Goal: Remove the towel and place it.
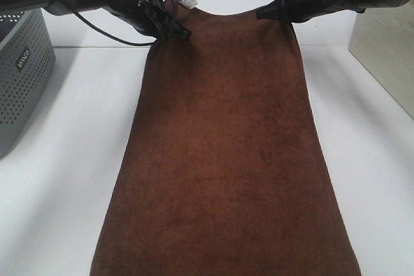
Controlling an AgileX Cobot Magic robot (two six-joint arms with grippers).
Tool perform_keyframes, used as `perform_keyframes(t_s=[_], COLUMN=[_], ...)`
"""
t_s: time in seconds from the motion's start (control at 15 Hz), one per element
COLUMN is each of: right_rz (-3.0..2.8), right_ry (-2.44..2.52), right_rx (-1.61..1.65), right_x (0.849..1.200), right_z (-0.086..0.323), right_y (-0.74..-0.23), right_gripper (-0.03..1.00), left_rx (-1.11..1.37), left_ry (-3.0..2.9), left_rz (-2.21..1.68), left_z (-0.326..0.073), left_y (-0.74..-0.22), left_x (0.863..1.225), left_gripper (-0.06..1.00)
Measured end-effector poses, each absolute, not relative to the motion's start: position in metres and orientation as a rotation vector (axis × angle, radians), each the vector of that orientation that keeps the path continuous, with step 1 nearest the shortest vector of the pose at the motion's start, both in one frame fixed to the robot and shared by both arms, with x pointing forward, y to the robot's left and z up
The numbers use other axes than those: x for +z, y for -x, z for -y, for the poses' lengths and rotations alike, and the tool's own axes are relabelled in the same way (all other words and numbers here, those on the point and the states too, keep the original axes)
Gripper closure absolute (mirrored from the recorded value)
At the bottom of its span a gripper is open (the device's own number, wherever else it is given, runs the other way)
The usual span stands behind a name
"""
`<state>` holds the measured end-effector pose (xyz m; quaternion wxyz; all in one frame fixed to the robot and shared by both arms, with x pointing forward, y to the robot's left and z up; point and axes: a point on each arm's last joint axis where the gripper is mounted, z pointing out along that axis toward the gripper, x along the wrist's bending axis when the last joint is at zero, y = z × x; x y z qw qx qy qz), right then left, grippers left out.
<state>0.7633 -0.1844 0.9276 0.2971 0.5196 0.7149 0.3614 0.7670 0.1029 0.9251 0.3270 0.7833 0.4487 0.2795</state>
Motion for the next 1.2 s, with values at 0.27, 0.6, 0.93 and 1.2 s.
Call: perform_keyframes(t_s=[0.27,0.6,0.93,1.2], right_rz=[-1.94,-1.938,-1.953,-1.936], right_ry=[-1.411,-1.408,-1.418,-1.412], right_rx=[0.924,0.928,0.915,0.921], right_x=[0.898,0.887,0.87,0.865], right_z=[0.184,0.182,0.181,0.181], right_y=[-0.767,-0.775,-0.78,-0.782], right_gripper=[0.96,0.96,0.96,0.96], left_rx=[0.753,0.767,0.793,0.8], left_ry=[-2.047,-2.028,-1.989,-1.973], left_rz=[-1.172,-1.166,-1.14,-1.146], left_z=[-0.108,-0.11,-0.108,-0.113], left_y=[-0.773,-0.778,-0.781,-0.784], left_x=[0.906,0.885,0.876,0.858], left_gripper=[0.94,0.94,0.94,0.94])
